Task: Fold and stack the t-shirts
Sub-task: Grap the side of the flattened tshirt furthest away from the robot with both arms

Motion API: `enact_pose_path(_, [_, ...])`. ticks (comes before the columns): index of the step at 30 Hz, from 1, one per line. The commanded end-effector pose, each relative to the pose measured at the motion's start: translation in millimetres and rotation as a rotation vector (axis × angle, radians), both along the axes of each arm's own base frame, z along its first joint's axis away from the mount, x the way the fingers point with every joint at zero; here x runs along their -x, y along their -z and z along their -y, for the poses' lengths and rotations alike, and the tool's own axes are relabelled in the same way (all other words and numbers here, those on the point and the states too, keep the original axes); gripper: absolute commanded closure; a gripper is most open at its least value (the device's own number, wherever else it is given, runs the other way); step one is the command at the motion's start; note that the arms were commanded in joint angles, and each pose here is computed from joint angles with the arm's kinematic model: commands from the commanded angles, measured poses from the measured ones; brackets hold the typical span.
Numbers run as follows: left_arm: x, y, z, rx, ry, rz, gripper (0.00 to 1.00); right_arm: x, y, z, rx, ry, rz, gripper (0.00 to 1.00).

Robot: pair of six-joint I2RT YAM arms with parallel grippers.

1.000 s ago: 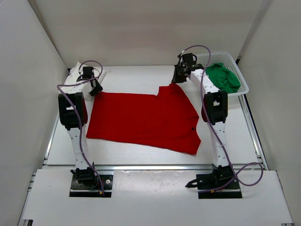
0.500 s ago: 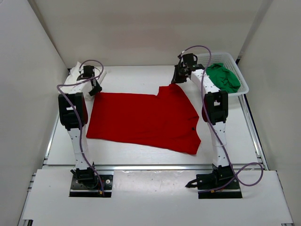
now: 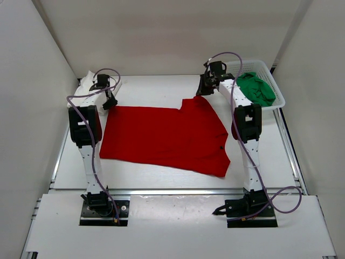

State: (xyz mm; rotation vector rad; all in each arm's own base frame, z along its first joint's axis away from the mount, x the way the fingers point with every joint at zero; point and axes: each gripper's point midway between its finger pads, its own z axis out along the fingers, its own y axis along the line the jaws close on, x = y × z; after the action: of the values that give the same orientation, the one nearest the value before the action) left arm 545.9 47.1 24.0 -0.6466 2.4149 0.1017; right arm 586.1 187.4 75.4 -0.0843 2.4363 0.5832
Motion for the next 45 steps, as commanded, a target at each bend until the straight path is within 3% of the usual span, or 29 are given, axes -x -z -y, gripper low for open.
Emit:
enact_pose_path(1, [-15, -23, 3, -0.041, 0.023, 0.025, 0.57, -8, -60, 3, -0.032, -0.01, 0.12, 1.0])
enact_pose_path(10, [-16, -16, 3, -0.05, 0.041, -0.042, 0.67, -6, -66, 10, -0.041, -0.002, 0.118, 1.0])
enact_pose_path(17, [-7, -10, -2, -0.021, 0.009, -0.049, 0.53, -4, -78, 10, -0.047, -0.012, 0.145, 1.0])
enact_pose_path(23, [-7, -10, -1, 0.038, -0.001, -0.018, 0.55, -1, -69, 4, -0.046, -0.024, 0.125, 1.0])
enact_pose_path(32, [-5, -48, -1, 0.109, -0.002, 0.149, 0.49, -1, -71, 4, -0.054, -0.028, 0.125, 1.0])
enact_pose_path(39, [8, -29, 3, 0.101, 0.008, 0.086, 0.51, 4, -76, -4, -0.055, -0.043, 0.124, 1.0])
enact_pose_path(45, [-3, -52, 13, 0.191, 0.008, 0.208, 0.48, 8, -69, -9, -0.05, -0.06, 0.111, 1.0])
